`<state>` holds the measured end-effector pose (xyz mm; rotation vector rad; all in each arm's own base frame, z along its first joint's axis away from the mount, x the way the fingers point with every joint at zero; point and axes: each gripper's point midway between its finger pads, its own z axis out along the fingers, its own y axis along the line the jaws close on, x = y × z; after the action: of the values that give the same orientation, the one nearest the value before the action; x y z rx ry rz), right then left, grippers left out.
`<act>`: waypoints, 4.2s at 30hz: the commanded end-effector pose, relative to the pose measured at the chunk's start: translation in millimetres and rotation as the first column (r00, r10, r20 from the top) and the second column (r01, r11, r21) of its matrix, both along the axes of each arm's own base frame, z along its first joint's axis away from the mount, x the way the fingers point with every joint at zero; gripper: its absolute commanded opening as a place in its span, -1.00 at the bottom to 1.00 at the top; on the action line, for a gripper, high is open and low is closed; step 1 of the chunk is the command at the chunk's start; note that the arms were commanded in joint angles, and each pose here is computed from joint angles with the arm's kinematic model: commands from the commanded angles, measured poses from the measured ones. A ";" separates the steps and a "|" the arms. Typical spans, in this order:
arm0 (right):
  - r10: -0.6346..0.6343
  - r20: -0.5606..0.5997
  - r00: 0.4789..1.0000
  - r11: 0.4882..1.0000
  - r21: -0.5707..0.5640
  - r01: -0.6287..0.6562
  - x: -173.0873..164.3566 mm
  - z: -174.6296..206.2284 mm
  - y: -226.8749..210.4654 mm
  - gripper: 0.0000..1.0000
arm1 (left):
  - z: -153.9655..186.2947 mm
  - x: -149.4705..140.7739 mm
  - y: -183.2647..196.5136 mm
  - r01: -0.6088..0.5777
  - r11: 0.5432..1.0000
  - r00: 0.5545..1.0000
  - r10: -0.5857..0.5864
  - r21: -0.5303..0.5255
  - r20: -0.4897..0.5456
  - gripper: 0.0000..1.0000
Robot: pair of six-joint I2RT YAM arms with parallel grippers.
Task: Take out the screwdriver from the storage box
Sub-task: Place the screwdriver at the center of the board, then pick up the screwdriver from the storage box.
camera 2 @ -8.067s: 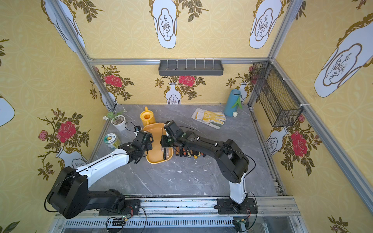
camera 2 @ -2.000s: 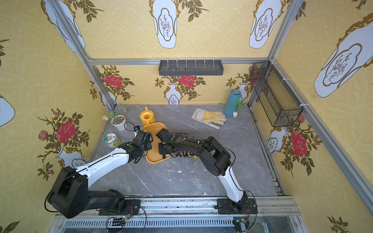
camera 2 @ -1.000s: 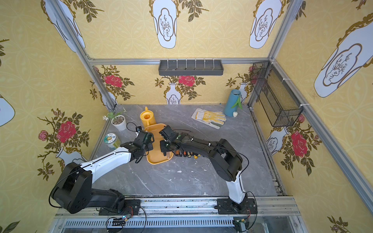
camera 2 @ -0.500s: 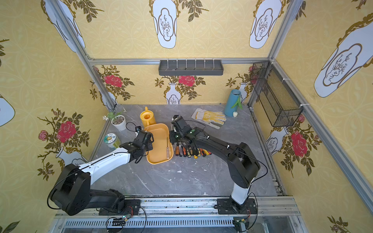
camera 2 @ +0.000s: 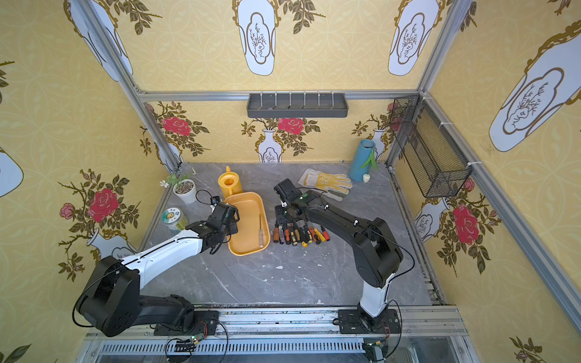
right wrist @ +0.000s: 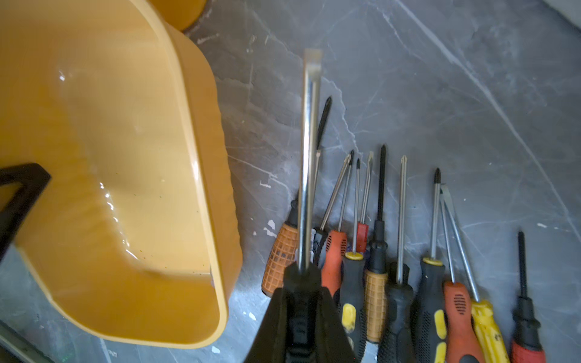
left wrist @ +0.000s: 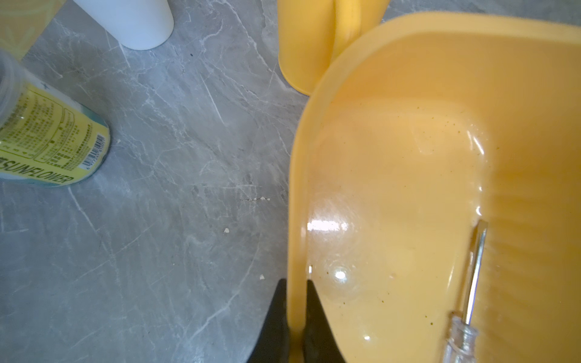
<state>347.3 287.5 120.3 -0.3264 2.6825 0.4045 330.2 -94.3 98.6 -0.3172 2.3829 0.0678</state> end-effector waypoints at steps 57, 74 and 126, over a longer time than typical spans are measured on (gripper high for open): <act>0.000 -0.194 0.981 0.993 -0.115 -0.022 -23.4 -72.5 4.1 -0.46 | 0.7 -0.4 3.3 -0.001 1.000 1.000 0.002 0.026 -0.013 -1.00; -0.007 -0.150 0.989 0.995 -0.100 -0.008 -18.7 -57.9 3.8 -0.01 | 5.4 1.5 2.4 -0.001 1.000 1.000 0.001 0.027 -0.008 -1.00; 0.172 0.069 0.983 0.975 0.130 -0.180 -61.2 12.0 98.6 0.97 | 11.1 -1.3 3.5 -0.007 1.000 1.000 0.007 0.004 0.019 -1.00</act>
<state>283.1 377.2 130.0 -0.5743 2.5716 0.5894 328.2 -92.9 109.0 -0.3153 2.3769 0.0656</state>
